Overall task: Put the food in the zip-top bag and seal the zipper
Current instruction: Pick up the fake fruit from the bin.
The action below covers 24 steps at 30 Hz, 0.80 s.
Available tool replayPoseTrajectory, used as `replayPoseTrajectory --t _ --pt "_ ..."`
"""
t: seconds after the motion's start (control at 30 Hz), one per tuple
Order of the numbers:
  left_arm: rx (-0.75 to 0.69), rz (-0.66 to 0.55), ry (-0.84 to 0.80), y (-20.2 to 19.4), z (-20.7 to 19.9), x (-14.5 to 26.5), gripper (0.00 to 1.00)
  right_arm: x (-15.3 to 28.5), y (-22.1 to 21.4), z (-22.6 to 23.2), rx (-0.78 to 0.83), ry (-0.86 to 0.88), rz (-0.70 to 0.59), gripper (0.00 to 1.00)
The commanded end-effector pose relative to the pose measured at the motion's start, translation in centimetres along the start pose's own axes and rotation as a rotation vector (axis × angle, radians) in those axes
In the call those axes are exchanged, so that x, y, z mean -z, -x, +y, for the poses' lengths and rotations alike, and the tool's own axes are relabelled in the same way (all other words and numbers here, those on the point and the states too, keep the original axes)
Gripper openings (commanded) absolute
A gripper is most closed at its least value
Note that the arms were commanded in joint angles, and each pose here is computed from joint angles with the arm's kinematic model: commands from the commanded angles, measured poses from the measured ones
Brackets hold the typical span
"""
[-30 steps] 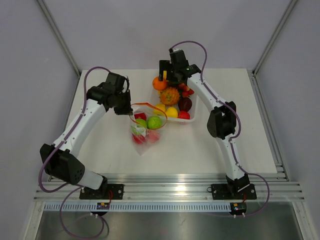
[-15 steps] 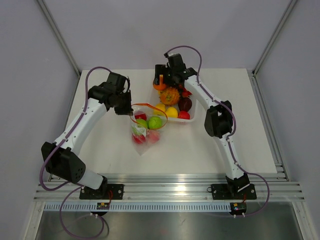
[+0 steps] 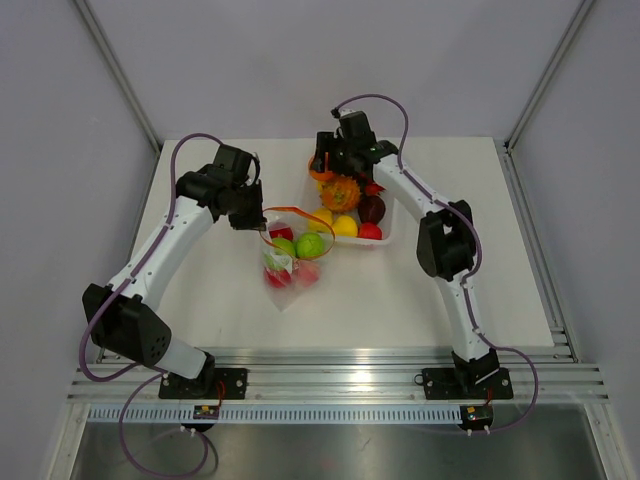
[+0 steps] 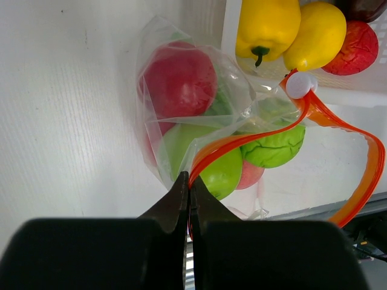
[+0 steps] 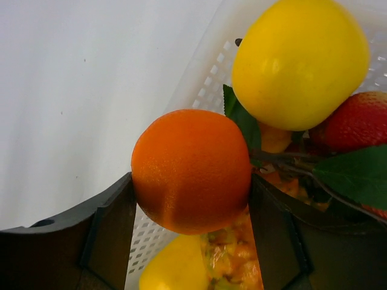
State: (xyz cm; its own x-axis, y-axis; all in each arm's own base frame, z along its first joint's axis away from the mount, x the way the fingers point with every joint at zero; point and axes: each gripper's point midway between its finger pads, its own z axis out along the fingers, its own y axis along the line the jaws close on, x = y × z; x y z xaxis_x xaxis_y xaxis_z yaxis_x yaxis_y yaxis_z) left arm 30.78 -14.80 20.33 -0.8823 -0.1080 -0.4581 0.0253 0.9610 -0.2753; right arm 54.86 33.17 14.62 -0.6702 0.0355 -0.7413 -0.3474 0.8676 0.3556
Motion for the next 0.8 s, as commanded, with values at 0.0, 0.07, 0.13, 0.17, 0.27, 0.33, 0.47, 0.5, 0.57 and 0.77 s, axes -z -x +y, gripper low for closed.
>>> replayPoseTrajectory --t 0.0,0.07,0.13,0.17,0.27,0.33,0.47,0.5,0.57,0.77 --pt "0.004 -0.057 -0.046 2.1 -1.2 0.6 0.0 7.3 7.6 4.1 0.02 0.077 -0.207 0.52" --pt "0.005 -0.065 -0.051 2.4 -1.4 0.9 0.0 8.4 7.6 4.2 0.017 0.079 -0.22 0.52" --pt "0.007 -0.062 -0.068 2.4 -1.7 0.8 0.0 10.5 8.1 4.7 0.019 0.088 -0.243 0.51" --pt "0.007 -0.059 -0.082 2.3 -1.9 0.9 0.0 12.0 8.9 5.2 0.019 0.099 -0.264 0.52" --pt "0.017 -0.053 -0.115 2.2 -2.5 0.7 0.0 13.5 8.4 5.7 0.014 0.112 -0.246 0.51" --pt "0.021 -0.05 -0.128 2.2 -2.8 0.7 0.0 15.1 8.1 6.5 0.016 0.125 -0.243 0.52" --pt "0.022 -0.054 -0.143 1.9 -3.0 1.0 0.0 19.5 7.2 8.0 0.034 0.106 -0.271 0.51" --pt "0.022 -0.056 -0.144 1.9 -2.9 1.2 0.0 20.1 6.8 8.1 0.043 0.072 -0.285 0.51" --pt "0.02 -0.055 -0.153 1.6 -3.0 1.3 0.0 22.0 4.6 9.5 0.075 0.067 -0.281 0.52" --pt "0.02 -0.063 -0.175 1.3 -3.2 1.9 0.0 25.5 -1.1 12.1 0.026 0.142 -0.219 0.53"
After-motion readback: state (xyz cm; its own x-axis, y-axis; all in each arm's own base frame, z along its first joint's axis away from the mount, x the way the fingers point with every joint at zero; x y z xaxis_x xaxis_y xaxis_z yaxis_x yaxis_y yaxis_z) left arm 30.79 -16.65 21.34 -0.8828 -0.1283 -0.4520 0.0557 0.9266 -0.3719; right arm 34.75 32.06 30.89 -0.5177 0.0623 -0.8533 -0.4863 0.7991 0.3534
